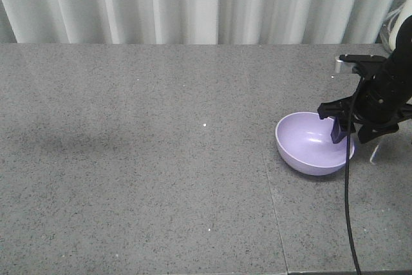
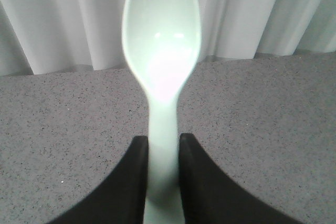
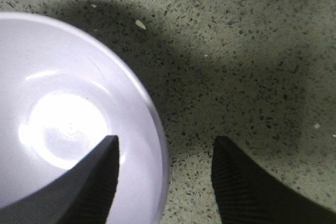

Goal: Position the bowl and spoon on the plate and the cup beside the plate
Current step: 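Lower the right gripper onto the lavender bowl rim and close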

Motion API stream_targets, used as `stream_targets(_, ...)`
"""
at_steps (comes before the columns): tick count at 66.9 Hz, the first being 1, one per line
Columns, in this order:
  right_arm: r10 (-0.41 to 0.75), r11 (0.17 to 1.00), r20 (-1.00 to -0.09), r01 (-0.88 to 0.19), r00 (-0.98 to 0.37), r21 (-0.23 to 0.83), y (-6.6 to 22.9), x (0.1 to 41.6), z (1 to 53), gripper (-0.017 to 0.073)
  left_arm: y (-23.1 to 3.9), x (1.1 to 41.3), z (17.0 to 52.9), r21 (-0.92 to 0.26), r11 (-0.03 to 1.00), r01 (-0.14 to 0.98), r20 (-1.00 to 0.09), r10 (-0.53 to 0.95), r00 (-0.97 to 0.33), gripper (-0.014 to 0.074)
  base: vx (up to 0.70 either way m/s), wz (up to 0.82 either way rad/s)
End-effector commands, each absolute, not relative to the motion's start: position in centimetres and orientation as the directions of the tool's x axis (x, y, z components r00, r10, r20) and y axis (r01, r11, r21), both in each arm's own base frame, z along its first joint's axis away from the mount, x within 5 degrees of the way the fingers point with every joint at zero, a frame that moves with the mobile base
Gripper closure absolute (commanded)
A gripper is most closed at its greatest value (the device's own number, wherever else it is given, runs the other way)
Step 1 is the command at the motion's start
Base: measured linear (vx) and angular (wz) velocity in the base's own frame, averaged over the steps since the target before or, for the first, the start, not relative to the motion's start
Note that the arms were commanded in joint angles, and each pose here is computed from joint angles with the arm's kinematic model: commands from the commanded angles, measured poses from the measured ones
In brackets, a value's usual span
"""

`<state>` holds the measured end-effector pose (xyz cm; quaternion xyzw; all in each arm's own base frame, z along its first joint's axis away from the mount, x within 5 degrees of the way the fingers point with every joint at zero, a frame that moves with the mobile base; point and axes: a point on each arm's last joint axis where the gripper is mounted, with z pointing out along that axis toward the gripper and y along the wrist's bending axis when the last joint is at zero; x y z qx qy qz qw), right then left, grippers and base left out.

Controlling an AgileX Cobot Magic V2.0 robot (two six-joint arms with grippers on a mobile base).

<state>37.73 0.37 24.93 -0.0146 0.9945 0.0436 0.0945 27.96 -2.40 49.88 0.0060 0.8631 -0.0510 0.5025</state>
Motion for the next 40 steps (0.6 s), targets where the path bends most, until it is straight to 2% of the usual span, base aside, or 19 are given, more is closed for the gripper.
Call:
stream_targets(1, -0.02, 0.995, -0.275, -0.045, -0.961, 0.085, 0.33, 37.94, 26.97, 0.023, -2.53, 26.86, 51.89, -0.091, 0.993, 0.08, -0.919, -0.052, -0.392, 0.06, 0.0, 0.0)
stream_targets(11, -0.022, 0.995, -0.29, -0.048, -0.957, 0.082, 0.32, 38.14, 26.91, 0.034, -2.53, 26.85, 51.88, -0.091, 0.993, 0.08, -0.918, -0.052, -0.393, 0.06, 0.0, 0.0)
stream_targets(24, -0.049, 0.995, -0.304, -0.074, -0.951, 0.073, 0.31, 38.26, 26.97, 0.0571, -2.53, 26.85, 51.88, -0.091, 0.993, 0.08, -0.918, -0.052, -0.393, 0.06, 0.0, 0.0)
stream_targets(40, -0.073, 0.993, -0.328, -0.098, -0.942, 0.062, 0.3, 38.17, 27.55, 0.057, -2.53, 26.85, 51.88, -0.091, 0.993, 0.08, -0.918, -0.052, -0.393, 0.06, 0.0, 0.0)
